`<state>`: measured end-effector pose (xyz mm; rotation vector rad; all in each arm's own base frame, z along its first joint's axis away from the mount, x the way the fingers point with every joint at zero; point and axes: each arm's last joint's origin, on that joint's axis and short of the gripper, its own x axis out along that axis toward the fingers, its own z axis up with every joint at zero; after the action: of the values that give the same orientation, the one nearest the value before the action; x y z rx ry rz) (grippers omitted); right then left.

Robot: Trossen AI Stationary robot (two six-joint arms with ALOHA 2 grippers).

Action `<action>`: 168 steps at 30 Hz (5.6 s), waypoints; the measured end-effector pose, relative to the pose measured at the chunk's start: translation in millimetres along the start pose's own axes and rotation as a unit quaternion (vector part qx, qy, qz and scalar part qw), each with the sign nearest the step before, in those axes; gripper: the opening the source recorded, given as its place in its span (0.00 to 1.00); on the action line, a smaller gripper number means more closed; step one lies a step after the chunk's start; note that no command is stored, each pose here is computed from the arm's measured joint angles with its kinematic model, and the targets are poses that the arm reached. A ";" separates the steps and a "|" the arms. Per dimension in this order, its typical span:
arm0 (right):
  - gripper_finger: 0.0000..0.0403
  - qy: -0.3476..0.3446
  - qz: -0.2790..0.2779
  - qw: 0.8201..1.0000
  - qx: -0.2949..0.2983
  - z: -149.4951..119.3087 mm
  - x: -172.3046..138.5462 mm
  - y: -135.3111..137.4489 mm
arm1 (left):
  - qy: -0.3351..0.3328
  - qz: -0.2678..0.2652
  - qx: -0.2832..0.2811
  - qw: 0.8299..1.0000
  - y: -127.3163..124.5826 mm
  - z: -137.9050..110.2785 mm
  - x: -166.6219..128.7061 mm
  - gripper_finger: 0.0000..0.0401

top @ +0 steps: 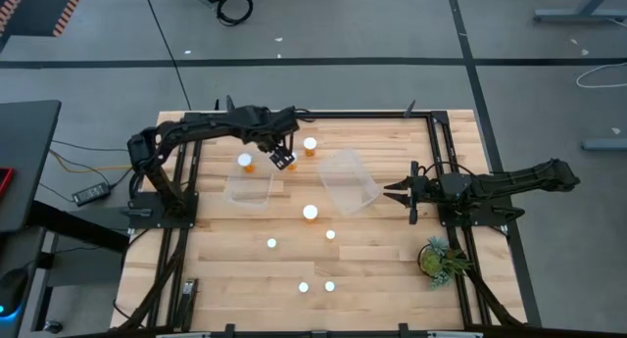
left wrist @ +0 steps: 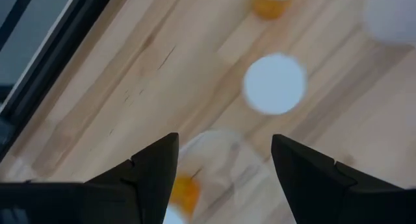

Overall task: Pick and place medicine bottles into bin by pill shape (circle, oval)
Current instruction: Put the large orange pill bottle into the left transparent bin

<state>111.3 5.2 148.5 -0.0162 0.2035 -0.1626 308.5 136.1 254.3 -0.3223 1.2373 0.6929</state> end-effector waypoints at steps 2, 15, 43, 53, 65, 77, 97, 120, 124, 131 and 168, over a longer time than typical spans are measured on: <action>0.23 0.000 0.000 1.000 0.000 -0.1 0.0 0.0 | -0.009 -0.007 -0.005 1.000 -2.3 1.5 -0.4 0.63; 0.23 0.000 0.000 1.000 0.000 0.1 0.0 0.0 | -0.063 -0.072 -0.041 0.995 3.8 17.2 0.9 0.60; 0.23 0.002 0.000 1.000 -0.001 -0.3 0.3 0.0 | -0.062 -0.091 0.028 0.994 -17.8 27.3 38.2 0.83; 0.23 0.005 0.000 1.000 -0.001 -0.8 0.7 0.1 | 0.000 -0.075 0.056 0.996 -24.5 20.6 67.8 0.95; 0.23 0.005 0.000 1.000 -0.002 -0.9 0.7 0.2 | 0.016 -0.064 0.077 0.995 -24.5 18.1 73.0 0.88; 0.23 0.005 0.000 1.000 -0.002 -0.9 0.7 0.1 | 0.016 -0.050 0.087 0.995 -26.0 16.9 72.4 0.68; 0.23 0.006 0.000 1.000 -0.002 -1.0 0.7 0.2 | 0.028 -0.071 0.086 0.993 -27.4 18.6 61.0 0.56; 0.23 0.006 0.000 1.000 -0.002 -1.0 0.7 0.2 | 0.073 -0.078 0.128 0.986 -75.4 20.0 -53.4 0.55; 0.23 0.006 0.000 1.000 -0.002 -0.9 0.7 0.2 | 0.116 -0.061 0.137 0.982 -85.9 3.8 -50.6 0.56; 0.23 0.006 0.000 1.000 -0.002 -0.9 0.7 0.2 | 0.169 -0.026 0.145 0.975 -97.4 -17.7 -52.5 0.54; 0.23 0.005 0.000 1.000 -0.002 -0.9 0.7 0.2 | 0.100 0.066 0.117 0.986 -76.9 -117.8 -42.8 0.55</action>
<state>111.9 5.3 147.6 -0.0184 0.2145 -0.1628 262.3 -3.3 246.4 -0.1183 1.5272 0.6303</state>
